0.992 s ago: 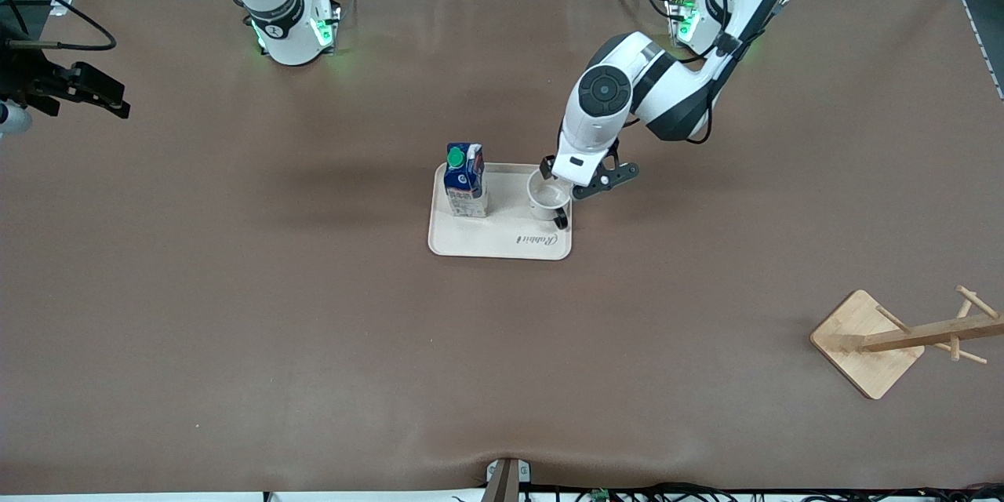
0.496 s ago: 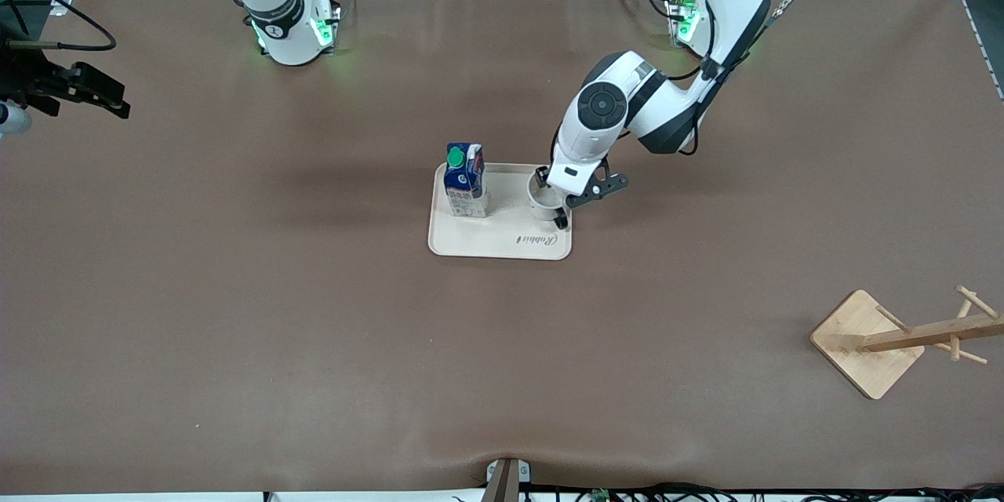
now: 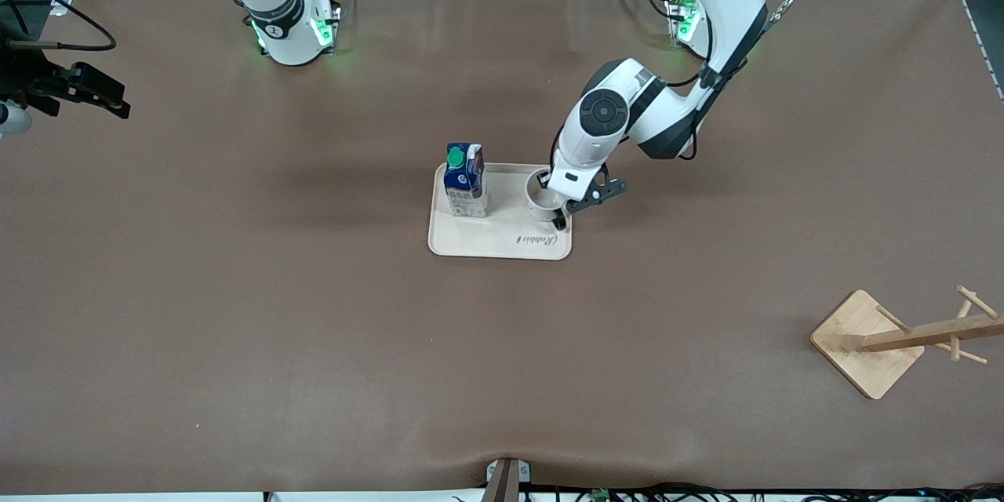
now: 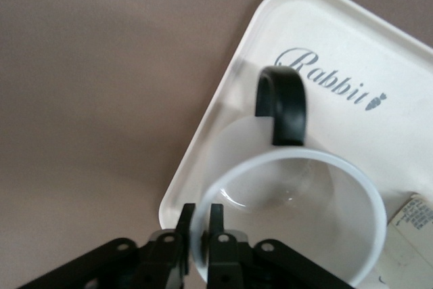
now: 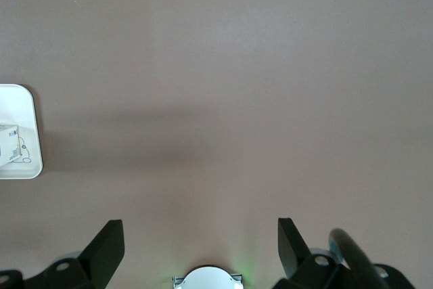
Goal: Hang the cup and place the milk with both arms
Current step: 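Close the left gripper on the mug rim, then lift the mug with the left gripper while the right gripper reaches the carton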
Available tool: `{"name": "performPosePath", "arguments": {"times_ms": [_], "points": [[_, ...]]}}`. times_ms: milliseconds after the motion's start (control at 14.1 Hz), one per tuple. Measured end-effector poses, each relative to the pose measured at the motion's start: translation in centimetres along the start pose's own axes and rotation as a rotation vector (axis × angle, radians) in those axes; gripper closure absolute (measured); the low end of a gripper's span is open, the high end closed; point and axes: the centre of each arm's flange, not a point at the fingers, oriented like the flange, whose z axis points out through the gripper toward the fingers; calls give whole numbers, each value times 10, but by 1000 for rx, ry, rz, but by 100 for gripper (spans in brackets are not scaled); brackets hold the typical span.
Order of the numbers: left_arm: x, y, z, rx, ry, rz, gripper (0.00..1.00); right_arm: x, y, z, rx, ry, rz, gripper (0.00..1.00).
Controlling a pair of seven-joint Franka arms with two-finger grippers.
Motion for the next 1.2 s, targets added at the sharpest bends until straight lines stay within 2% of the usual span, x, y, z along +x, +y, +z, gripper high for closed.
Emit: {"name": "performPosePath", "arguments": {"times_ms": [283, 496, 850, 992, 1204], "points": [[22, -2, -14, -22, 17, 13, 93, 0, -1, 0, 5, 0, -1, 0], [40, -1, -56, -35, 44, 24, 93, 2, -6, 1, 56, 2, -7, 0], [48, 3, -113, -19, 62, 29, 93, 7, -10, 9, 67, -18, -13, 0], [59, -3, -133, -4, 61, 33, 93, 17, -10, 26, 75, -54, -15, 0], [80, -19, -168, 12, 64, 44, 93, 36, -11, 62, 85, -142, -18, 0]]}}
